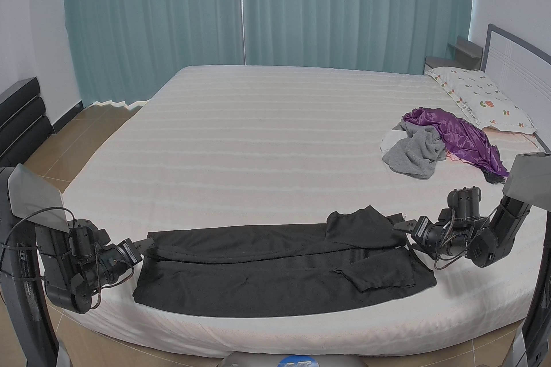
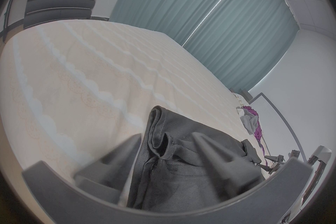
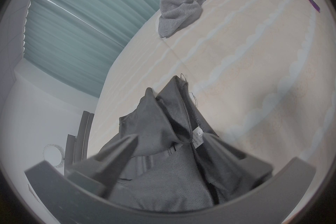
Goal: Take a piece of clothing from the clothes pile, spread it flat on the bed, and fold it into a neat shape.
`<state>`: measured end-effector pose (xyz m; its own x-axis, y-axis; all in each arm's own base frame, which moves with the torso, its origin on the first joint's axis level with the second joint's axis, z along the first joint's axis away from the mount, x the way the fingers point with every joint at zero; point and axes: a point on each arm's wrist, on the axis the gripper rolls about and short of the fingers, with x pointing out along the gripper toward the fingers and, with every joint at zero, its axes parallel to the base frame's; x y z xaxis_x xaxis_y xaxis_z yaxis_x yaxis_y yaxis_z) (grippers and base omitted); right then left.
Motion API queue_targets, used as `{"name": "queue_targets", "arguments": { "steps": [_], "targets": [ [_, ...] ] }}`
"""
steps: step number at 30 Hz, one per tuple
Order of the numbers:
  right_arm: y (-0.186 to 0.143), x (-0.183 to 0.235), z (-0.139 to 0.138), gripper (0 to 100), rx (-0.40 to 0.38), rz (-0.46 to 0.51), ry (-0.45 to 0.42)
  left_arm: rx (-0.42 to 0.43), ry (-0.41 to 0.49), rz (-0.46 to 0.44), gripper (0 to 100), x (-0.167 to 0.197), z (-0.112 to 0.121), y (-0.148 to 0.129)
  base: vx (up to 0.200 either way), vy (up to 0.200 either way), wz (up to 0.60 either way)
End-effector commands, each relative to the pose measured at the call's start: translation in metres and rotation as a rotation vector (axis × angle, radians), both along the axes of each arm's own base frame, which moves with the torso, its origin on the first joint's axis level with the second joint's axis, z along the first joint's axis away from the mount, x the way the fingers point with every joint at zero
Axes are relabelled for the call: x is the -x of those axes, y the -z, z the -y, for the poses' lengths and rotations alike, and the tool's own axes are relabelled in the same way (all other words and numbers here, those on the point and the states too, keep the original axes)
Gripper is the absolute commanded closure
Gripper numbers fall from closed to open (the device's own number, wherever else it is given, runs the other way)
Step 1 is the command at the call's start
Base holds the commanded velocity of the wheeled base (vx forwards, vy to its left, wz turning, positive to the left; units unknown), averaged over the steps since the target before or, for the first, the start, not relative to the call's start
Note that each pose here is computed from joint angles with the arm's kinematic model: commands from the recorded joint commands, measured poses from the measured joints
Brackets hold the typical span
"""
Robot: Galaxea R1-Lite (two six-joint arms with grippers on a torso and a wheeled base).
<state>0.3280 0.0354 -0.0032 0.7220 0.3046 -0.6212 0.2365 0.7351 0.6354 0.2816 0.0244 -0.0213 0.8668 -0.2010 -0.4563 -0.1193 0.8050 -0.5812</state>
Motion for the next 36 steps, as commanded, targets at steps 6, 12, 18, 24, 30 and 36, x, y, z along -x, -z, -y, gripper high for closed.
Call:
{"name": "queue_targets", "arguments": {
  "steps": [6, 12, 18, 24, 30, 36],
  "targets": [
    [-0.032, -0.021, 0.005, 0, -0.042, 0.140, -0.071, 0.182, -0.110, 0.094, 0, -0.009, -0.007, -0.029, 0.000, 0.000, 0.00],
    [-0.011, -0.039, -0.002, 0, -0.010, 0.109, -0.169, 0.264, -0.148, 0.074, 0, -0.011, -0.008, -0.026, 0.000, 0.000, 0.00],
    [0.017, -0.059, -0.007, 0, 0.029, 0.093, -0.226, 0.265, -0.153, 0.051, 0, -0.011, -0.009, -0.020, 0.000, 0.000, 0.00],
    [0.020, -0.058, -0.007, 100, 0.041, 0.094, -0.251, 0.266, -0.154, 0.044, 0, -0.011, -0.009, -0.018, 0.000, 0.000, 0.00],
    [0.013, -0.046, -0.001, 100, 0.084, 0.100, -0.274, 0.266, -0.156, 0.041, 0, -0.010, -0.009, -0.017, 0.000, 0.000, 0.00],
    [-0.006, -0.038, 0.003, 100, 0.085, 0.126, -0.260, 0.264, -0.158, 0.040, 0, -0.009, -0.009, -0.017, 0.000, 0.000, 0.00]
  ]
}}
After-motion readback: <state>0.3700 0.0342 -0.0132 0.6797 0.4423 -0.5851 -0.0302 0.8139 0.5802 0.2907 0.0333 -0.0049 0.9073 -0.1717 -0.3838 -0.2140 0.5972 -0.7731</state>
